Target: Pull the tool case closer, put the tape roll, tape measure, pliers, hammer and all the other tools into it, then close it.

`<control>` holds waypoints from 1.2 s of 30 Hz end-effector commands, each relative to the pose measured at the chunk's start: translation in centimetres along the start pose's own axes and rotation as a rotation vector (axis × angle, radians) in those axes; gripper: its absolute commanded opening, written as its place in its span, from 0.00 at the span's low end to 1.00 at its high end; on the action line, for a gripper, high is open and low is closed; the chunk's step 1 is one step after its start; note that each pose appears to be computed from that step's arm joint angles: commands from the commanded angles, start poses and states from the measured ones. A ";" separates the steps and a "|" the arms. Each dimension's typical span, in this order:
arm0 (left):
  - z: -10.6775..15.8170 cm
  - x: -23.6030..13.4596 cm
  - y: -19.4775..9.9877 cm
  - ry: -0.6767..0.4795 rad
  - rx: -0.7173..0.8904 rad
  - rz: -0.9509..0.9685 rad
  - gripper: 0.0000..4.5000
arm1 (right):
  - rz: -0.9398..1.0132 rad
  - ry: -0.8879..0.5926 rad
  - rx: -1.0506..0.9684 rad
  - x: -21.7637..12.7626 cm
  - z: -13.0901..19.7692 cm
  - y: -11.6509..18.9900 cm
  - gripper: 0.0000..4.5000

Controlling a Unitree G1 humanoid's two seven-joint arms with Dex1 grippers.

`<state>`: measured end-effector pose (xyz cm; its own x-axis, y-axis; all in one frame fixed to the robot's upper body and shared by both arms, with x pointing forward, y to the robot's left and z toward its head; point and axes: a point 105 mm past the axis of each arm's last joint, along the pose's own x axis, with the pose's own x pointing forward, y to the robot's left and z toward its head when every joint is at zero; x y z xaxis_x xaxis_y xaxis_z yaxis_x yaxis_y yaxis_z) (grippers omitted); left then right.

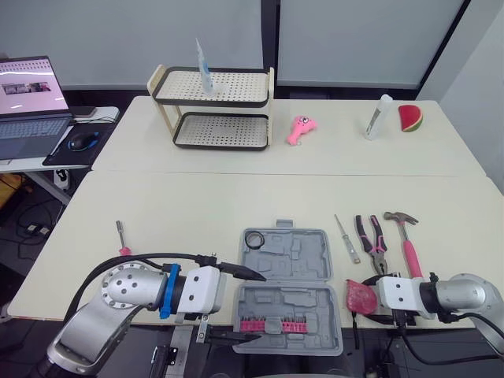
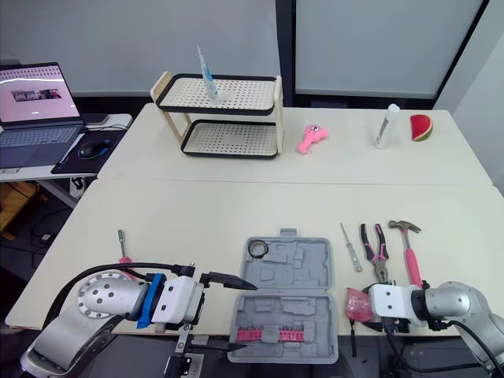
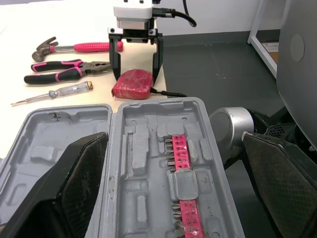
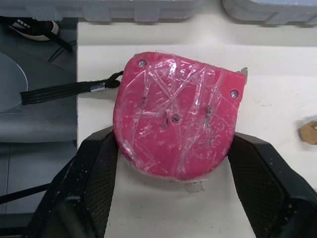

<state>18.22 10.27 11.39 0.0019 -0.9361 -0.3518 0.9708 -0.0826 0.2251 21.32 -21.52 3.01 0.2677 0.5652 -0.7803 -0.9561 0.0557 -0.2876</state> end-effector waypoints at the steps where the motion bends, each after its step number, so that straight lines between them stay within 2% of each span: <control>1: 0.4 -0.9 1.2 -0.003 -0.007 0.078 1.00 | -0.034 0.013 -0.054 -2.5 1.6 -1.9 0.68; 5: 0.4 -1.5 2.4 0.015 -0.022 0.131 1.00 | 0.005 0.052 -0.098 -4.2 3.6 -3.4 0.64; 8: 0.6 -1.9 3.7 0.028 -0.044 0.181 1.00 | 0.042 0.063 -0.126 -4.7 5.4 -4.4 0.50; 12: 1.1 -2.5 5.4 0.046 -0.068 0.242 1.00 | 0.056 0.094 -0.176 -4.7 7.3 -6.6 0.37; 15: 1.2 -2.8 6.0 0.055 -0.068 0.269 1.00 | 0.032 0.141 -0.176 -4.9 7.0 -8.0 0.28; 17: 1.0 -2.8 5.6 0.058 -0.074 0.270 1.00 | 0.052 0.162 -0.166 -5.5 6.4 -7.6 0.23; 20: 0.9 -2.4 4.7 0.052 -0.084 0.254 1.00 | 0.039 0.157 -0.135 -5.9 6.2 -7.2 0.23; 22: 0.9 -2.2 4.1 0.049 -0.083 0.230 1.00 | 0.010 0.140 -0.107 -6.0 6.1 -7.1 0.35; 26: 1.2 -1.7 2.9 0.043 -0.060 0.154 1.00 | -0.069 0.112 0.048 -6.0 5.1 -5.4 0.48; 32: 1.6 -1.2 2.7 0.032 -0.059 0.100 1.00 | -0.200 0.051 0.304 -5.2 5.0 -2.0 0.71; 36: 1.8 -0.8 2.5 0.025 -0.056 0.046 1.00 | -0.339 0.037 0.488 -4.6 4.6 -0.3 0.97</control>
<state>20.63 10.55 13.43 0.0850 -0.9245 -0.3717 0.9830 0.0168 0.1831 19.76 -20.24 8.53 0.5058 0.4591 -0.7303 -0.8014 0.5634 -0.2008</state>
